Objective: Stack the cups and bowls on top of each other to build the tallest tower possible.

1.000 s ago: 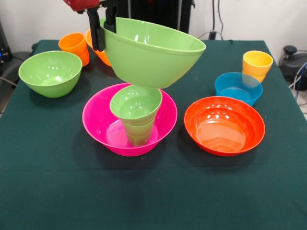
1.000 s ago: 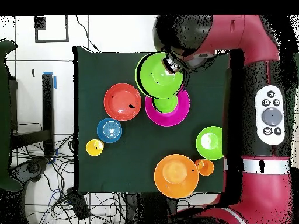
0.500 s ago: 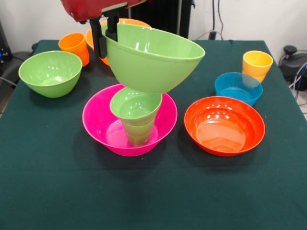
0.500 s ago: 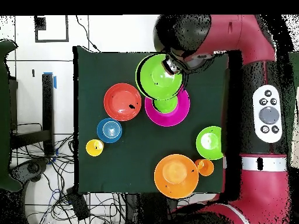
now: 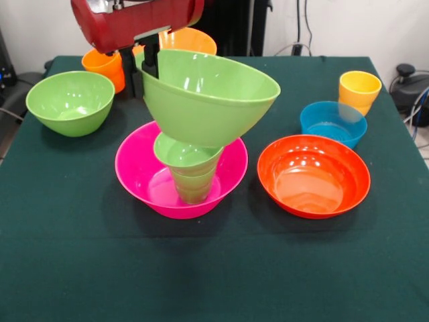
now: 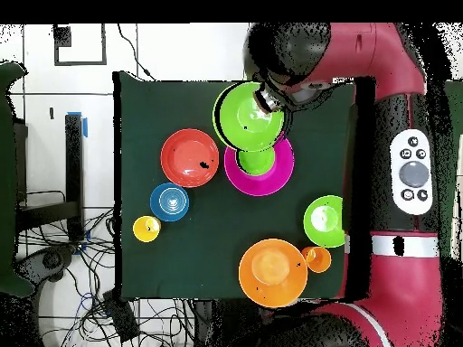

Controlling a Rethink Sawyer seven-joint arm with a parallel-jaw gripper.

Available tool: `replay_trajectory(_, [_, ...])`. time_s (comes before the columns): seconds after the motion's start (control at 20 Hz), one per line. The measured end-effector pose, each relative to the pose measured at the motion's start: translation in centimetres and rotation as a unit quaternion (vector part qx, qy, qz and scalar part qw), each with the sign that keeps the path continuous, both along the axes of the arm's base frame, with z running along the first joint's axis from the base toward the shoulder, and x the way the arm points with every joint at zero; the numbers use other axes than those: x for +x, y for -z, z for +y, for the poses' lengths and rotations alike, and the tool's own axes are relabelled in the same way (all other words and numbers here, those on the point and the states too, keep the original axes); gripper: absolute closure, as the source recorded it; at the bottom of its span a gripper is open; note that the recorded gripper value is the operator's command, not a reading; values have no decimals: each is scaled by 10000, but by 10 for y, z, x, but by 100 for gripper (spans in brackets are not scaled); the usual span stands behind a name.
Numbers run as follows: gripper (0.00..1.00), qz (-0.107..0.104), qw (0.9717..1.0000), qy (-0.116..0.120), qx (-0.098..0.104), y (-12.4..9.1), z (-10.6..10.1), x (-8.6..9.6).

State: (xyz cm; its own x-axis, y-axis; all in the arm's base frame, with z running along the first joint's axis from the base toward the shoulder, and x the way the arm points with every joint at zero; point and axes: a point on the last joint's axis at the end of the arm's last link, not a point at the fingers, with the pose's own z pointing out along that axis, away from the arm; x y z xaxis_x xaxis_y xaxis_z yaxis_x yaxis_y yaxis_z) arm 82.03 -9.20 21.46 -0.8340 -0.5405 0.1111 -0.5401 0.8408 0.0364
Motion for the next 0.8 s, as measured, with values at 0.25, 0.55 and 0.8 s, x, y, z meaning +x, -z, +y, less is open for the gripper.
replay_trajectory(0.25, [100,-25,10000,6,14,3,-5,6])
replay_trajectory(0.55, [100,-24,10000,-82,28,4,-6,7])
replay_trajectory(0.8, [100,-30,10000,-84,24,3,-6,7])
